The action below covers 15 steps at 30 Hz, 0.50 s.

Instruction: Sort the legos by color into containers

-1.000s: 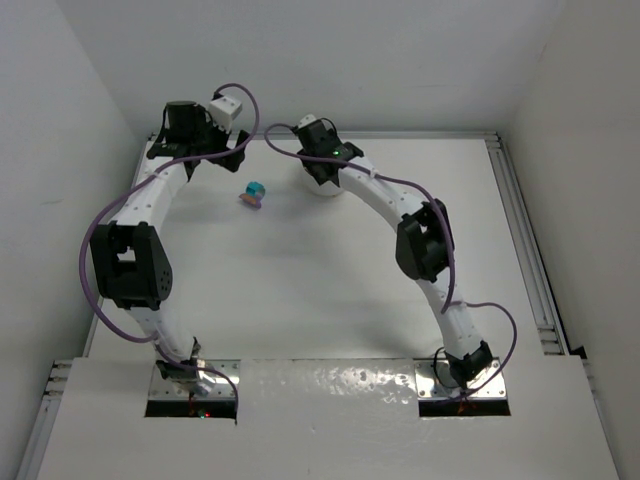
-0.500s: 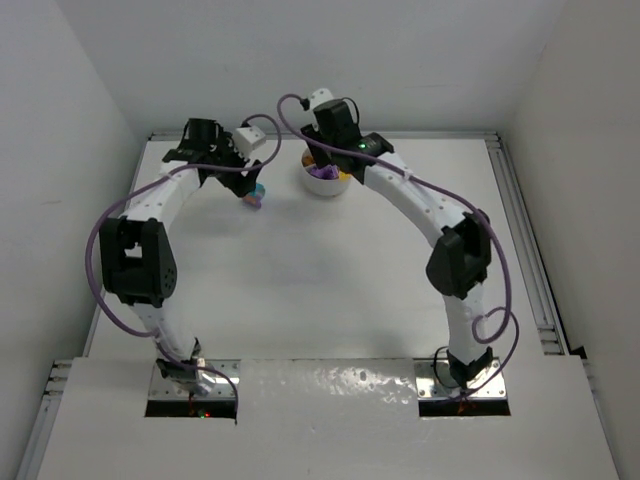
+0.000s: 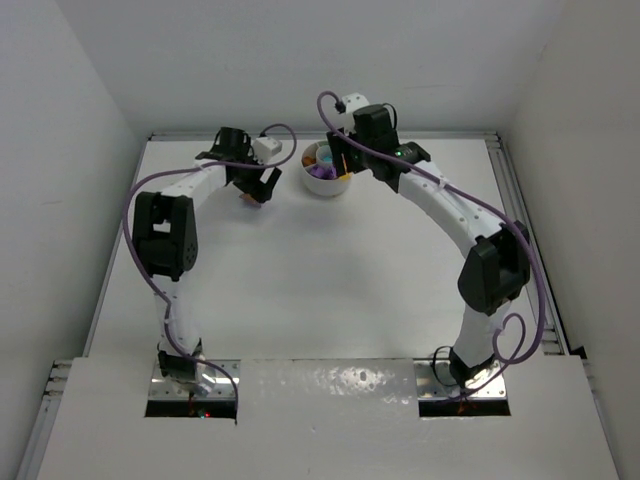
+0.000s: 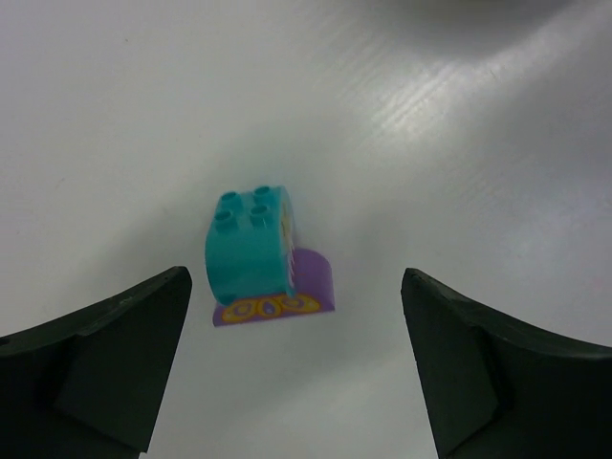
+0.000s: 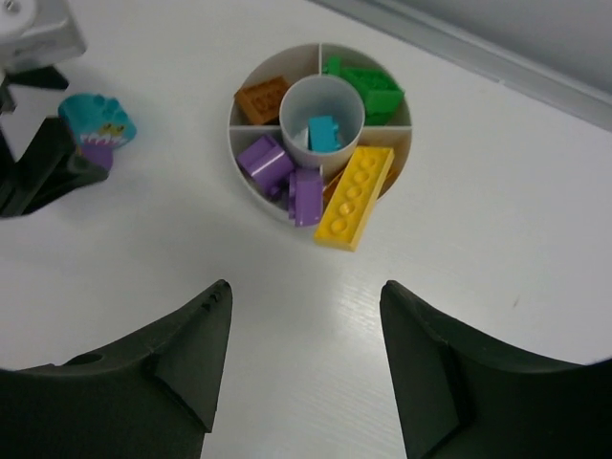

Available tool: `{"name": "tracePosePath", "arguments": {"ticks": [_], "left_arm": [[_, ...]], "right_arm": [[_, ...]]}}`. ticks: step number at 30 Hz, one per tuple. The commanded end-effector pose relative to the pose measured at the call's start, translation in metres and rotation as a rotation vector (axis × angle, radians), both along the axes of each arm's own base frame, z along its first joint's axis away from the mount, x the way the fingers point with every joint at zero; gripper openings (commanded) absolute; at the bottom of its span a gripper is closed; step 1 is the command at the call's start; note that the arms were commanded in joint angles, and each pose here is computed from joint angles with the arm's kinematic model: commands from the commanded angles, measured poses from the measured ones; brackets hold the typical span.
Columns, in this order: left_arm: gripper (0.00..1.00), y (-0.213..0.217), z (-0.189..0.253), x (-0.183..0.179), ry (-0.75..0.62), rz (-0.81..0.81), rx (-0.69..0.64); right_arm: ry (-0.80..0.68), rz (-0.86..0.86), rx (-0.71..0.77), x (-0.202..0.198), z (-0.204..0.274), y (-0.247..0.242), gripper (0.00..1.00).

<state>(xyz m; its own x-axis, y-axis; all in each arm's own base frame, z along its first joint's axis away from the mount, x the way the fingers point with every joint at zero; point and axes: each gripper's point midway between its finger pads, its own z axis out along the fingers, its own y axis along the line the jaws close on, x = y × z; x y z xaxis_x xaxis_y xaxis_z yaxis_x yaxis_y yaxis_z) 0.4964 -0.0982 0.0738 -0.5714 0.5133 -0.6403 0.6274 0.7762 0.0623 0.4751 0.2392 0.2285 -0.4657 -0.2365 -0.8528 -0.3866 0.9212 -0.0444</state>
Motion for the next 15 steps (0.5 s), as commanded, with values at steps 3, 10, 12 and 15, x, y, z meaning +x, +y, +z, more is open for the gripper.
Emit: {"name": "tracePosePath", "arguments": {"ticks": [3, 10, 12, 15], "left_arm": [[0.89, 0.017, 0.009, 0.038, -0.105, 0.133, 0.083], [0.7, 0.001, -0.02, 0.024, 0.014, 0.07, 0.024], [0.6, 0.0, -0.027, 0.023, 0.039, 0.085, 0.011], [0.29, 0.003, -0.029, 0.026, 0.039, 0.115, 0.013]], "right_arm": [[-0.018, 0.029, 0.052, -0.014, 0.014, 0.005, 0.62], [-0.024, 0.029, 0.058, -0.014, 0.014, 0.007, 0.62], [-0.024, 0.029, 0.058, -0.014, 0.015, 0.006, 0.62], [-0.023, 0.028, 0.052, -0.016, 0.017, 0.005, 0.62]]}}
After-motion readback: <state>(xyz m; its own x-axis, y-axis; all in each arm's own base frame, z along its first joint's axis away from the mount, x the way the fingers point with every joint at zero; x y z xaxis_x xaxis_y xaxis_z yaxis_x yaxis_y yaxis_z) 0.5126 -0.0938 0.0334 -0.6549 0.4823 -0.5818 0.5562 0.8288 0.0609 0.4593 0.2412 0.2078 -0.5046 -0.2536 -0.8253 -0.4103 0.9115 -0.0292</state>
